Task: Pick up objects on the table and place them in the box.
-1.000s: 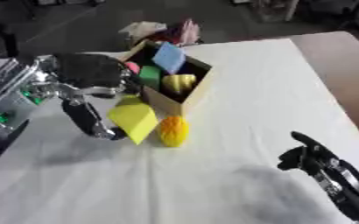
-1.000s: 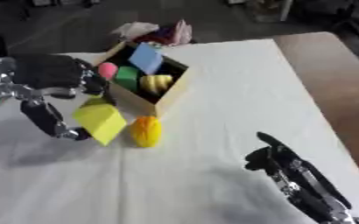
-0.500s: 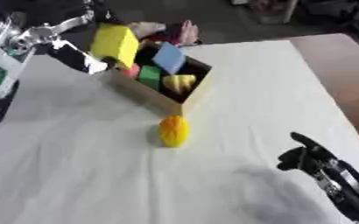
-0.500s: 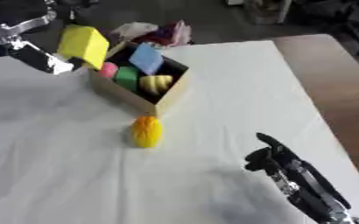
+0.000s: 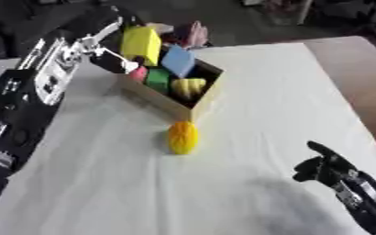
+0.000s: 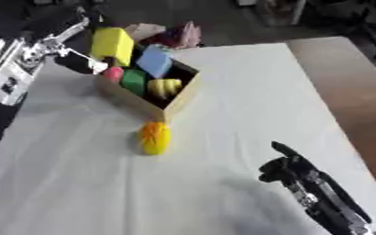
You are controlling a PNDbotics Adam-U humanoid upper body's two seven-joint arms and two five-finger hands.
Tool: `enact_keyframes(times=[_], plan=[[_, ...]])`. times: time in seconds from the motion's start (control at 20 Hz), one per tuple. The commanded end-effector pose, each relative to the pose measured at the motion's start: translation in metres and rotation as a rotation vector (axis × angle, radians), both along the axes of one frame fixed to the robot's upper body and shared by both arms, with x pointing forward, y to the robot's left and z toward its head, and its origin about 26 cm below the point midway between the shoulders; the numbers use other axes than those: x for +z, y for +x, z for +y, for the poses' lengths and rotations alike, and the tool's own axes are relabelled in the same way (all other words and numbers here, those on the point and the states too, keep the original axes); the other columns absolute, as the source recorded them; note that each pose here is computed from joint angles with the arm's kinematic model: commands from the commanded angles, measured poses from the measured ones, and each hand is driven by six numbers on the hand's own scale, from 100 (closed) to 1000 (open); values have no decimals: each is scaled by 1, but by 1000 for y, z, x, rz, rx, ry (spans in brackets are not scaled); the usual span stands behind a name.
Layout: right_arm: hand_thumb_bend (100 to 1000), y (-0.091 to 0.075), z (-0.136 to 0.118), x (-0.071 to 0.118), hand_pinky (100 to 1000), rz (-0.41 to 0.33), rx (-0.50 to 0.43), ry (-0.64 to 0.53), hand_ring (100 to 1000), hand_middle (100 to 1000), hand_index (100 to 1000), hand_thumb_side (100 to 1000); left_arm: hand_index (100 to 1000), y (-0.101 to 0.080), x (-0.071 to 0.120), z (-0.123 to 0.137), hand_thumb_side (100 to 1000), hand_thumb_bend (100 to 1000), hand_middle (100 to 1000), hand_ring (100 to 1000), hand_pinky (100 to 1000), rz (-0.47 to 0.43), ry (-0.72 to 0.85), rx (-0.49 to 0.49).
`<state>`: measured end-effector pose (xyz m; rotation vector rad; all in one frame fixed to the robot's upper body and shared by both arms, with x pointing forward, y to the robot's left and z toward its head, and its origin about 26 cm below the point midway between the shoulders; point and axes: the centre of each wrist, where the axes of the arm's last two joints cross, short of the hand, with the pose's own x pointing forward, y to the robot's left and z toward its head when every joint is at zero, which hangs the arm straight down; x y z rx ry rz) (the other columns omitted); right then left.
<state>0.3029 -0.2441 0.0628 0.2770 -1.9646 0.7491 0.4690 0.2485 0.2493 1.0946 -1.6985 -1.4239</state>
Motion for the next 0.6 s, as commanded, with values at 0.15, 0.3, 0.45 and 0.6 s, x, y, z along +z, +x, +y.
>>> enact_keyframes(times=[0.15,0.3,0.45,0.6], plan=[[100,1,1,5,715,-18,12,-1,676,671,1000,788,865,5,1,-11,215,100,685,690,766,-86,-27,-2],[100,1,1,6,715,-19,14,-1,676,671,1000,788,871,6,-10,-16,215,100,707,705,773,-103,-21,-15],[100,1,1,6,715,-18,12,-2,676,670,1000,793,882,7,-18,-19,224,131,739,727,780,-85,9,-43],[100,2,1,6,715,-18,13,-5,676,670,1000,796,904,6,-24,-24,242,240,790,761,799,-63,65,-79]])
